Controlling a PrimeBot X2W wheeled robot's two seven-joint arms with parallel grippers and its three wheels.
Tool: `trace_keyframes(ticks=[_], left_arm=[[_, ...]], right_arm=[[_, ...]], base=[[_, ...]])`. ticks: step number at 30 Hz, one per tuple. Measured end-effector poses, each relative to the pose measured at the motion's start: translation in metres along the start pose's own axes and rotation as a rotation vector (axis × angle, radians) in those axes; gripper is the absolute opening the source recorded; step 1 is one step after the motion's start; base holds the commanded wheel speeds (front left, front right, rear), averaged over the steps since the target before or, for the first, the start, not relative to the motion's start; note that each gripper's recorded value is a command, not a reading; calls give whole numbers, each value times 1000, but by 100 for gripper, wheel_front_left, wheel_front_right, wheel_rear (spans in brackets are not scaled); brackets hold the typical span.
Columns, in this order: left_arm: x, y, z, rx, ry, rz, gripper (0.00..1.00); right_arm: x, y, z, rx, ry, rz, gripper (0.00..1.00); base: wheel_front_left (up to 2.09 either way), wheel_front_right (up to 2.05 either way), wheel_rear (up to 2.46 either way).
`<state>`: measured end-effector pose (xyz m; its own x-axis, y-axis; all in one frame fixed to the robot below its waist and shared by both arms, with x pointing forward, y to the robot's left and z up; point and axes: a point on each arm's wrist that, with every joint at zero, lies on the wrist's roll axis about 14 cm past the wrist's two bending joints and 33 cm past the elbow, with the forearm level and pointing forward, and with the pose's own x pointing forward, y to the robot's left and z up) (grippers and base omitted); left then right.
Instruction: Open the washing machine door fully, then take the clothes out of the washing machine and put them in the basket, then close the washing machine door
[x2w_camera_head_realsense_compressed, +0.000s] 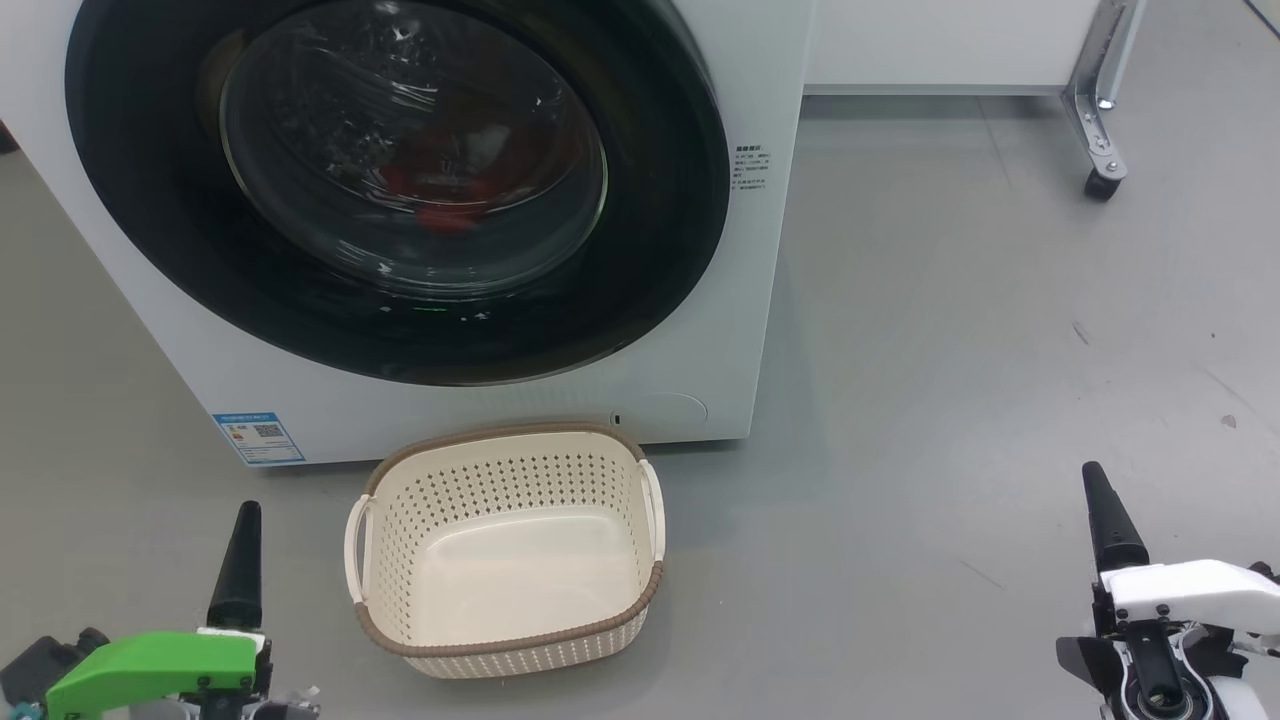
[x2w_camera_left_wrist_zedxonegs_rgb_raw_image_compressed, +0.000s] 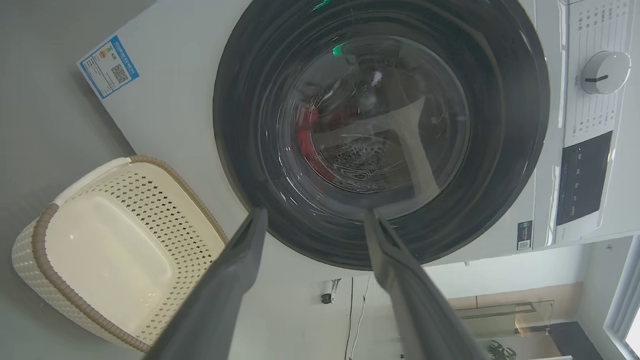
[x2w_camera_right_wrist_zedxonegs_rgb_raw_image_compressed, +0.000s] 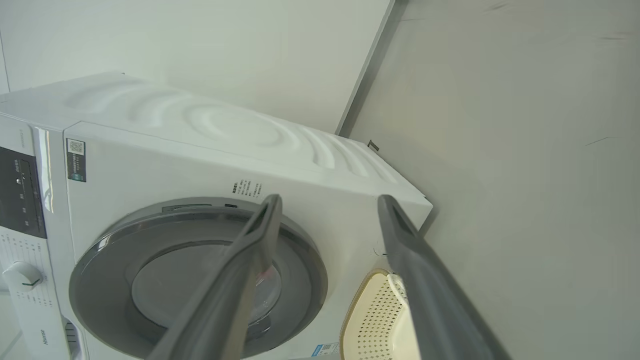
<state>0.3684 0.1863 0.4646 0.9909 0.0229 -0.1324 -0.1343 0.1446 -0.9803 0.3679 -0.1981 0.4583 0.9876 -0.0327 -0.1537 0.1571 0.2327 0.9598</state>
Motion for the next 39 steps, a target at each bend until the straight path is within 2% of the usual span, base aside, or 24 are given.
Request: trace_keyframes(ticks=[8,12,23,39], left_arm=[[3,-5,0,223,22,-21,100],[4,-6,0,338,33,-26,100],[7,-20,-14,595,56,-87,100],[3,-13,-35,828,96,-106,100]], right_arm=[[4,4,-4,-199,28,18,100],[7,9,-4,-354,43,34,100],[9,19,-19,-580,62,69,100],[6,24,-39,-845,81,126,100]], base=[[0,0,0],[0,0,0],[0,0,0],[0,0,0]])
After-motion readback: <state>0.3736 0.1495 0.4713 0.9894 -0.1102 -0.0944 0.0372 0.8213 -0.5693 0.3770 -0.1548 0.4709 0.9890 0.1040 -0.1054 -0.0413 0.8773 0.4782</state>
